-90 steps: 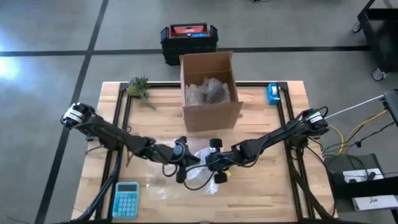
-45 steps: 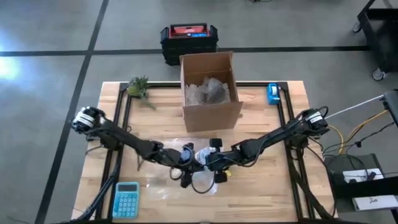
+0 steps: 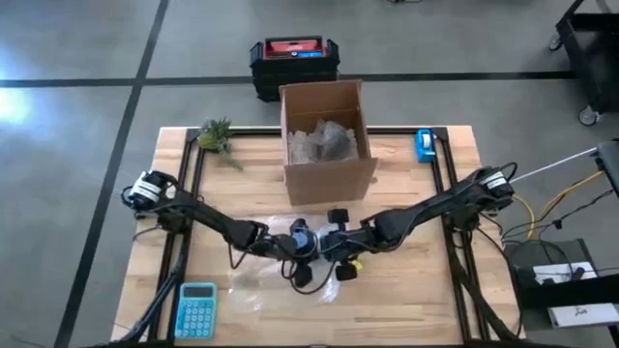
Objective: Wrap mug
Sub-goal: Wrap the white mug with the bubble wrap
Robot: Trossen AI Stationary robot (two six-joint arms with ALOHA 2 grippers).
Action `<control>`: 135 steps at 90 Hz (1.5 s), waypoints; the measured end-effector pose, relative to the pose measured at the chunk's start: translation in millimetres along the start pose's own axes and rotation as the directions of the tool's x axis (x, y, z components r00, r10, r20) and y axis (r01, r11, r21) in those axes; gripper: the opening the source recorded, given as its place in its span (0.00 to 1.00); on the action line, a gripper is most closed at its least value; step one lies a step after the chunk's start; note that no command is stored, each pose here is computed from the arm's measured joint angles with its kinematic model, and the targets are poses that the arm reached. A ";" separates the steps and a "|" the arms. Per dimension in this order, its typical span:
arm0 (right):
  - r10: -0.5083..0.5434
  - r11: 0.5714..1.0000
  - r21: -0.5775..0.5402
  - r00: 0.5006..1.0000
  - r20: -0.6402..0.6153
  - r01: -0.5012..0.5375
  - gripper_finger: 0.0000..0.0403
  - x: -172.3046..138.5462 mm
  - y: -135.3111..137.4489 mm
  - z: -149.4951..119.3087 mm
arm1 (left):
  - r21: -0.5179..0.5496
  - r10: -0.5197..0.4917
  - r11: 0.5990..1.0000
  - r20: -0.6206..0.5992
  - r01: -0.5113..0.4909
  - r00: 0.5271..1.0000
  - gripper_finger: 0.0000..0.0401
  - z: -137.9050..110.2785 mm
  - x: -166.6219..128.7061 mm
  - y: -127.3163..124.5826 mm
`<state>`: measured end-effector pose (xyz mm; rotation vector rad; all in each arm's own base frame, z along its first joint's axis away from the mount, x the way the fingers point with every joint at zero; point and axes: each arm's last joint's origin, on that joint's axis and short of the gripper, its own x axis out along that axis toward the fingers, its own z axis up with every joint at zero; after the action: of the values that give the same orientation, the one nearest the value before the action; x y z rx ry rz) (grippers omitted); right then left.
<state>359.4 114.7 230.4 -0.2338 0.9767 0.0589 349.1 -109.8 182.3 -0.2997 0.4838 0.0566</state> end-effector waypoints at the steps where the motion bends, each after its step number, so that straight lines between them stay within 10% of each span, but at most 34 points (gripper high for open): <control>1: 0.000 1.000 -0.001 1.000 -0.006 0.000 0.00 -1.4 -0.3 0.7 | 0.000 0.000 1.000 0.000 0.000 1.000 0.00 0.1 -0.1 0.0; 33: 0.160 0.987 0.001 0.987 0.006 -0.160 0.00 9.5 3.3 8.2 | -0.001 -0.003 1.000 0.001 0.003 1.000 0.00 0.7 -1.4 -0.2; 92: 0.150 0.989 0.008 0.985 -0.085 -0.150 0.00 45.0 8.3 -5.4 | 0.087 0.098 0.993 -0.241 -0.079 0.966 0.00 38.7 -27.0 -25.2; 119: 0.137 0.991 0.021 0.987 -0.088 -0.135 0.00 47.1 4.0 -5.8 | 0.082 -0.078 0.990 -0.370 0.116 0.926 0.00 38.0 -51.7 -47.1; 135: 0.135 0.991 0.023 0.987 -0.086 -0.134 0.00 47.4 3.1 -5.7 | 0.153 -0.017 0.986 -0.305 0.066 0.952 0.00 33.4 -37.6 -44.2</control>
<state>380.9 113.8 187.6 -0.1552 1.0788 0.1650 336.3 -141.5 240.0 -0.1589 0.7831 -0.0710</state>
